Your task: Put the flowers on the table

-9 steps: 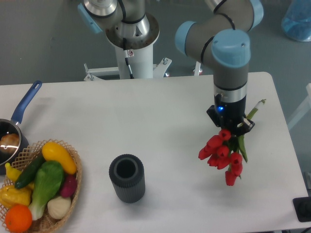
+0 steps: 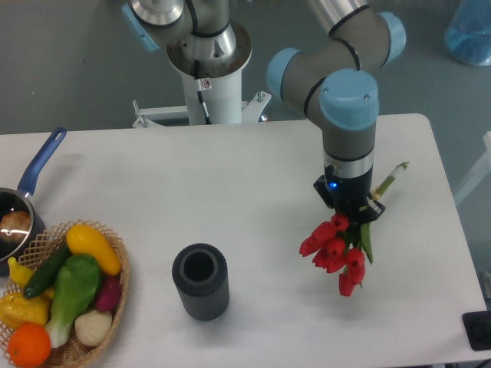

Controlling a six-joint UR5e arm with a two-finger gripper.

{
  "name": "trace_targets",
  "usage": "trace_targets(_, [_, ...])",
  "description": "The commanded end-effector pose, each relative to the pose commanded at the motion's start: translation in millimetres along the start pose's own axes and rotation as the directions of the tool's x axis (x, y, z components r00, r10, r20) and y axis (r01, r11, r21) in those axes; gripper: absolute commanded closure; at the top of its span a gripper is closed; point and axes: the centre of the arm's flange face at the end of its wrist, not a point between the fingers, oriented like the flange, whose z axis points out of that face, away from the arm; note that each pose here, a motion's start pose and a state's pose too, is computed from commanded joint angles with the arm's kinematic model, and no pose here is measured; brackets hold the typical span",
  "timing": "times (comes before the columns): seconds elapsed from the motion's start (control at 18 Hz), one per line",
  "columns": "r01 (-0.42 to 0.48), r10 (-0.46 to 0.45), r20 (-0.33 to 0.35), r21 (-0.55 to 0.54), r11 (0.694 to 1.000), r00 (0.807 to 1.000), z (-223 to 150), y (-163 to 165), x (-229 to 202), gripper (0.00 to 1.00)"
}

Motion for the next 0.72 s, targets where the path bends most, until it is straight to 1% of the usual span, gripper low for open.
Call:
trace_targets(0.06, [0.0,0.0,-0.009,-0.002,1.0,1.0,6,-1,2,1.0])
trace_targets(0.17, [-0.003,0.004,-0.024,0.001,1.0,1.0,13,-3,4,0.87])
trace_targets(0.33, [-0.01,0.01,-0.058,-0.003,1.0,0.998,28,-4,16,0.56])
trace_targets(0.39, [-0.01,0.01,-0.056,-0.002,1.0,0.998,29,-4,16,0.45])
trace_targets(0.5, [-0.009,0.009,-0.058,-0.001,1.0,0.998,31,-3,19,0.0])
trace_targets(0.61, [-0.007,0.007,-0.054,0.001,1.0,0.999,31,-2,19,0.0])
trace_targets(0.72, [0.003,-0.002,-0.029,0.007,1.0,1.0,28,0,14,0.0])
